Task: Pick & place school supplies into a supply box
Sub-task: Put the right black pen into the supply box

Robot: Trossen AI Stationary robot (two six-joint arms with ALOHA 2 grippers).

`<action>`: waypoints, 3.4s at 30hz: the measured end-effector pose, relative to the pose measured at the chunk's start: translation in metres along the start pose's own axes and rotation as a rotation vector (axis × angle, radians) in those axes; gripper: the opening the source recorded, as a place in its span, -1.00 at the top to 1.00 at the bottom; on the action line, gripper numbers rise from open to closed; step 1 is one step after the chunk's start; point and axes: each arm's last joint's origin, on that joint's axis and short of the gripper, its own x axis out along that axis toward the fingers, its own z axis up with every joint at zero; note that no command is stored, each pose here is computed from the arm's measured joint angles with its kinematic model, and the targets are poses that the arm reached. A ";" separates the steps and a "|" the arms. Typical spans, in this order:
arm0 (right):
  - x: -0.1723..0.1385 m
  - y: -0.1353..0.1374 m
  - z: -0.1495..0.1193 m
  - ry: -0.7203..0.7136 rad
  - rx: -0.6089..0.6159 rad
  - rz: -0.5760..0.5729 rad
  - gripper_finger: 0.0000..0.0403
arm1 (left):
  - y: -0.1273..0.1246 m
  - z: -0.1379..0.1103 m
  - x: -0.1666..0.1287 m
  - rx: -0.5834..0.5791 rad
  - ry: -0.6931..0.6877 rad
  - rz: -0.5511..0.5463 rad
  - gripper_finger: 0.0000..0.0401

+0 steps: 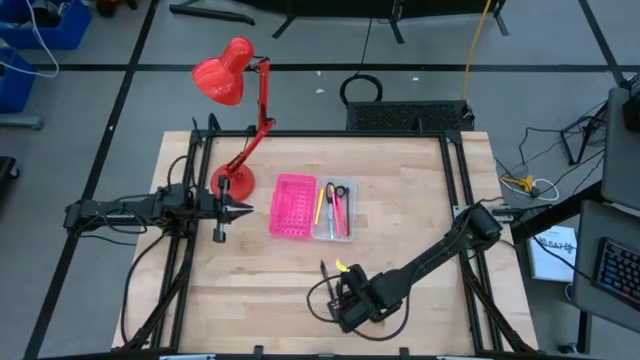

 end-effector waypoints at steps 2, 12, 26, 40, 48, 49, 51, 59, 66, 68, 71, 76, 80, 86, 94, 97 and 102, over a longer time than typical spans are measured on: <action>0.003 -0.003 -0.001 0.012 0.020 -0.044 0.78 | 0.000 0.000 0.000 -0.021 0.004 -0.001 0.78; 0.003 -0.013 0.012 0.006 0.064 -0.151 0.17 | 0.000 0.000 0.000 -0.011 0.004 -0.001 0.78; 0.047 -0.008 -0.003 0.139 0.134 -0.205 0.18 | 0.000 -0.002 0.000 -0.014 0.026 -0.004 0.78; 0.083 -0.013 -0.004 0.247 -0.010 -0.306 0.56 | 0.000 -0.002 0.000 -0.019 0.020 -0.003 0.78; 0.074 -0.007 0.010 0.277 -0.077 -0.224 0.88 | -0.001 -0.004 0.000 -0.025 0.039 -0.006 0.78; 0.069 -0.006 0.012 0.273 -0.082 -0.208 0.87 | -0.001 -0.004 0.000 -0.026 0.041 -0.006 0.78; 0.058 -0.006 0.018 0.261 -0.087 -0.190 0.86 | -0.001 -0.004 0.000 -0.026 0.041 -0.007 0.78; -0.018 -0.017 0.061 0.022 -0.092 -0.129 0.87 | -0.001 -0.005 0.000 -0.030 0.048 -0.010 0.78; -0.059 -0.026 0.127 -0.168 -0.021 0.000 0.87 | -0.001 -0.005 0.000 -0.047 0.047 -0.015 0.78; -0.056 -0.025 0.150 -0.188 0.001 0.034 0.87 | -0.001 -0.005 0.000 -0.047 0.046 -0.015 0.78; -0.048 -0.027 0.184 -0.205 0.011 0.070 0.87 | -0.001 -0.005 0.000 -0.044 0.046 -0.015 0.78; -0.019 -0.036 0.233 -0.170 -0.005 0.066 0.86 | -0.001 -0.005 0.000 -0.044 0.046 -0.015 0.78; 0.002 -0.048 0.258 -0.134 0.016 0.030 0.87 | -0.001 -0.003 0.000 -0.042 0.032 -0.014 0.78; 0.028 -0.057 0.274 -0.075 0.043 -0.008 0.87 | -0.001 -0.003 0.000 -0.042 0.032 -0.014 0.78; 0.049 -0.063 0.273 0.012 0.098 0.009 0.87 | -0.001 -0.003 0.000 -0.035 0.031 -0.013 0.78; 0.058 -0.069 0.269 0.040 0.132 0.030 0.87 | -0.001 -0.003 0.000 -0.032 0.031 -0.013 0.78; 0.069 -0.078 0.264 0.024 0.144 -0.003 0.82 | -0.001 -0.003 0.000 -0.033 0.031 -0.014 0.78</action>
